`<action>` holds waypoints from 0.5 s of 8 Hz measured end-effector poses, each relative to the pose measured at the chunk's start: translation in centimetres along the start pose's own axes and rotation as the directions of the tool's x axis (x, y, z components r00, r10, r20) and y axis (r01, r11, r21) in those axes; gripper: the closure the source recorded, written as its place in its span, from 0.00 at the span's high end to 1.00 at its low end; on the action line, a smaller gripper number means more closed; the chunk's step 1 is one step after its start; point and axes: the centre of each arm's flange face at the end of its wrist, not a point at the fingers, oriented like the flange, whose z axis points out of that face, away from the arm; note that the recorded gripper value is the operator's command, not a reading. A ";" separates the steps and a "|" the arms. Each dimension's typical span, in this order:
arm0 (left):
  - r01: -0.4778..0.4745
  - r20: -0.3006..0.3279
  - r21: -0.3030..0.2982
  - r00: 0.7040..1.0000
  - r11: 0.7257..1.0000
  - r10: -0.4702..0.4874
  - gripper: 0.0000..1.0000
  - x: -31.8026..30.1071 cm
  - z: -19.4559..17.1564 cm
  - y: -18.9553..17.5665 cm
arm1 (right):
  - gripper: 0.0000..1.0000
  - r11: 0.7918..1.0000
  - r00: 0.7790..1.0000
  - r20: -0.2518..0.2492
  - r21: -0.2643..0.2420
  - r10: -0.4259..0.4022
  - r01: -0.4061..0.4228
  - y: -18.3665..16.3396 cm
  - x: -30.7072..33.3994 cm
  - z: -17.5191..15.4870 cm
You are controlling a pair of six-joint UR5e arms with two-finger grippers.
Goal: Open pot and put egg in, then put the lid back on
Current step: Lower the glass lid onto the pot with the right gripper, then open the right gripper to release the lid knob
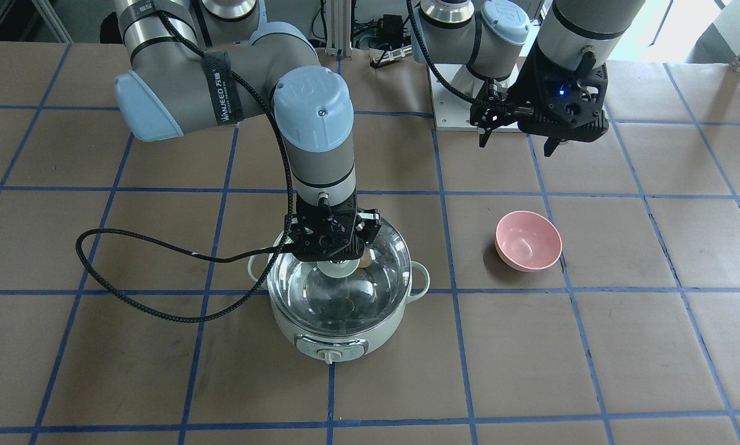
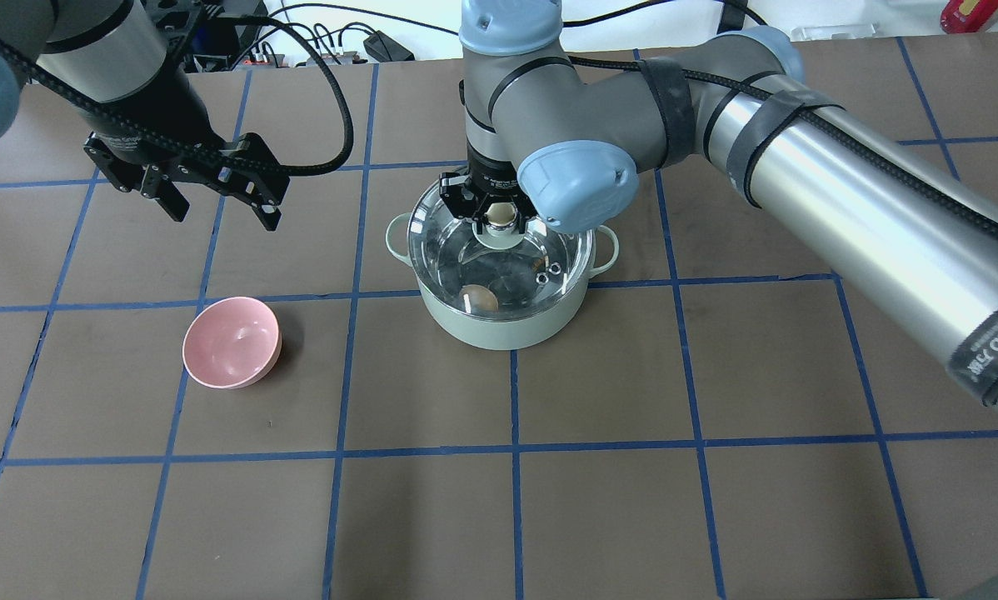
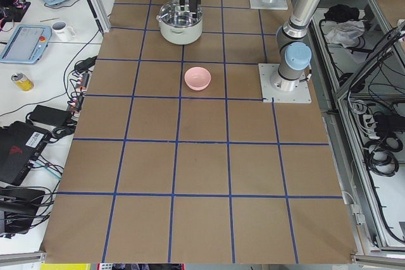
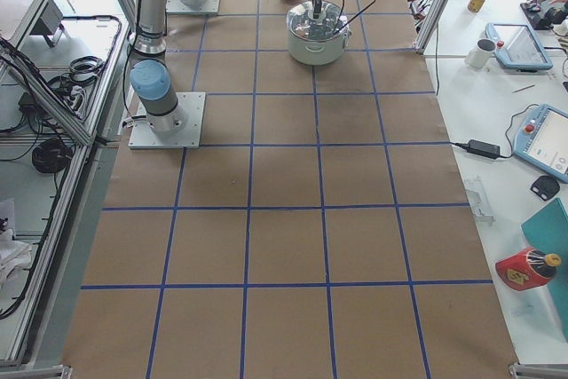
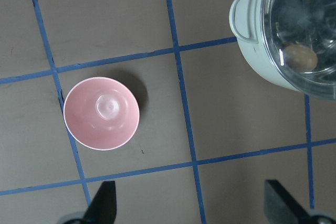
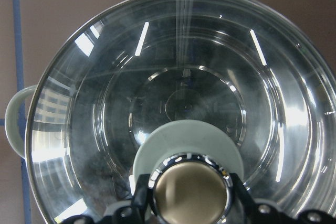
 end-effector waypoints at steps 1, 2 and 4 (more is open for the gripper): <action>0.000 0.000 0.000 1.000 1.000 0.000 1.00 0.0 0.0 0.0 | 1.00 1.000 1.000 0.001 -0.001 -0.005 0.005 0.0 0.0 0.0; 0.000 0.000 0.000 1.000 1.000 0.000 1.00 0.0 0.0 0.0 | 1.00 1.000 1.000 0.008 0.004 -0.008 0.008 0.0 0.0 -0.7; 0.000 0.000 0.001 1.000 1.000 0.000 1.00 0.0 0.0 0.0 | 1.00 1.000 1.000 0.014 0.009 -0.002 0.002 0.7 0.5 -3.3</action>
